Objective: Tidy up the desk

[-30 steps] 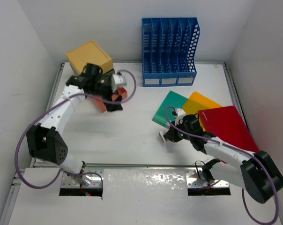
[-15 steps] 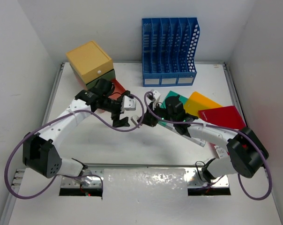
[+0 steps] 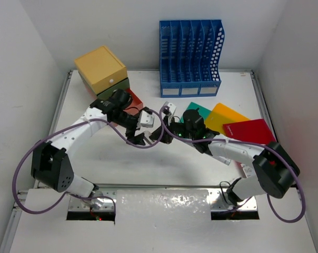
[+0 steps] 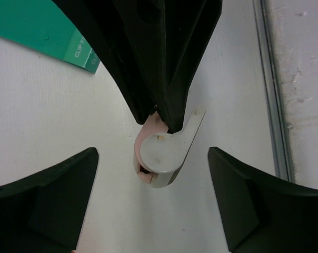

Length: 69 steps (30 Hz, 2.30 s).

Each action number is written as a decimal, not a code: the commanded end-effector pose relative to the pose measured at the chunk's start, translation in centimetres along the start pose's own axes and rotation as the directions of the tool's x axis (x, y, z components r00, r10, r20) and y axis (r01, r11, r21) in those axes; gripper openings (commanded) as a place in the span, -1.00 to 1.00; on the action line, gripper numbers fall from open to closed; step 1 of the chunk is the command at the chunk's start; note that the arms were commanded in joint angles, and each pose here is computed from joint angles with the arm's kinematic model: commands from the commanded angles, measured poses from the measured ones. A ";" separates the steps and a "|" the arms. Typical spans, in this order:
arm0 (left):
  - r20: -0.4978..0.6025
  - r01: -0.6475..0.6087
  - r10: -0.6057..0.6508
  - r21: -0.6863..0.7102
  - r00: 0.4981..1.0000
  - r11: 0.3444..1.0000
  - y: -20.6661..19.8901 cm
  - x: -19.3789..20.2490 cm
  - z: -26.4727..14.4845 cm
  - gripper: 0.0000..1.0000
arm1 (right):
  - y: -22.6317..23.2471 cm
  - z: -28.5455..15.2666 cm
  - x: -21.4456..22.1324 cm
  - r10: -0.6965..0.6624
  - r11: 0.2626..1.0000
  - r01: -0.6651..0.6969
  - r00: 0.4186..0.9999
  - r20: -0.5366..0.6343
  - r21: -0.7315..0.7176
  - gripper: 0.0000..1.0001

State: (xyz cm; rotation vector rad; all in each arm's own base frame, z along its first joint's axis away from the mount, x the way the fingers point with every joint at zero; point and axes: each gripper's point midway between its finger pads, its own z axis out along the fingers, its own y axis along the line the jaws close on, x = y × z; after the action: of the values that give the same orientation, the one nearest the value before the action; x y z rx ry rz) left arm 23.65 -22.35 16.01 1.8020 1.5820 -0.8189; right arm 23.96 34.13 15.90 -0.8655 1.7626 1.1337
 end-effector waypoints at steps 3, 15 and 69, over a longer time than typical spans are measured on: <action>0.087 -0.057 0.050 0.069 0.995 0.996 -0.7 -3.0 -0.6 0.44 | 0.3 0.9 -2.8 -0.088 0.996 0.089 0.994 0.070 -0.007 -1.00; 0.010 -0.058 0.058 0.048 0.998 0.997 -0.5 -1.7 -1.0 0.00 | 0.1 0.9 -3.5 -0.100 0.995 0.099 0.991 0.089 0.008 -1.00; -0.005 0.295 -0.316 -0.340 0.949 0.893 10.0 4.7 -4.2 -1.00 | -7.0 -9.7 4.2 -0.011 0.881 0.043 0.997 -0.071 0.471 -0.05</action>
State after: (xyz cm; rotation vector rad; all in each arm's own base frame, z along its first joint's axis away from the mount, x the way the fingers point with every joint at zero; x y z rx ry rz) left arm 29.90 -17.44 11.38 1.5569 1.9899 -0.6209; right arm 23.99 24.30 10.66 -0.8213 1.9474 0.6542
